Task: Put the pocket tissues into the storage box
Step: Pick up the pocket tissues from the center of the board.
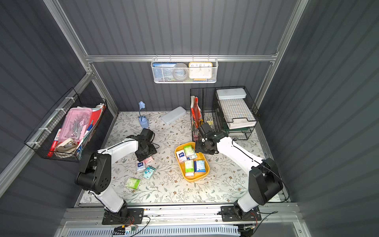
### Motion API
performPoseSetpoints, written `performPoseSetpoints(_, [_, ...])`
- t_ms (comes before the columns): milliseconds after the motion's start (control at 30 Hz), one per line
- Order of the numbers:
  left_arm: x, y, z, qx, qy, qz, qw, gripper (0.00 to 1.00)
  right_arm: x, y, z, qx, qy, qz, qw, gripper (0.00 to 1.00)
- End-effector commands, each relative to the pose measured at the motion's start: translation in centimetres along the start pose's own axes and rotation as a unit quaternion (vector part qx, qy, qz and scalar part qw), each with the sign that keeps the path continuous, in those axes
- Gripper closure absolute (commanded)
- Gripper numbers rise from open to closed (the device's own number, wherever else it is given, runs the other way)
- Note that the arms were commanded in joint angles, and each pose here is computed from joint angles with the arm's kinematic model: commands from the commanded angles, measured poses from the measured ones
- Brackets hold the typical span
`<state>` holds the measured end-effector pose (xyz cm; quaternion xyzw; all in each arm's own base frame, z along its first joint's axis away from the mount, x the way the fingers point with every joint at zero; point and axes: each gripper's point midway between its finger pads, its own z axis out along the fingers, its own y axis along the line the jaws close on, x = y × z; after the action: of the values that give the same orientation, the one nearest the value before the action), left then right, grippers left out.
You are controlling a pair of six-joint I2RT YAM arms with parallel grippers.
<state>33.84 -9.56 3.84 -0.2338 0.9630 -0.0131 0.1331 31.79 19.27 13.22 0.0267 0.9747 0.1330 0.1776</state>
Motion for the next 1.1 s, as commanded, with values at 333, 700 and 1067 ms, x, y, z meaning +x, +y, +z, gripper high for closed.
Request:
performPoseSetpoints(333, [1.2, 0.3, 1.8, -0.003, 0.026, 0.009, 1.0, 0.38, -0.5, 0.3, 0.1, 0.007, 0.004, -0.008, 1.0, 0.34])
performPoseSetpoints(700, [1.1, 0.0, 1.9, -0.002, 0.028, 0.02, 0.999, 0.61, -0.4, 0.2, 0.1, 0.01, 0.004, -0.007, 1.0, 0.34])
performPoseSetpoints(1067, [0.8, -0.8, -0.3, 0.028, 0.024, 0.019, 0.999, 0.71, -0.4, 0.2, 0.1, 0.01, 0.004, -0.007, 1.0, 0.34])
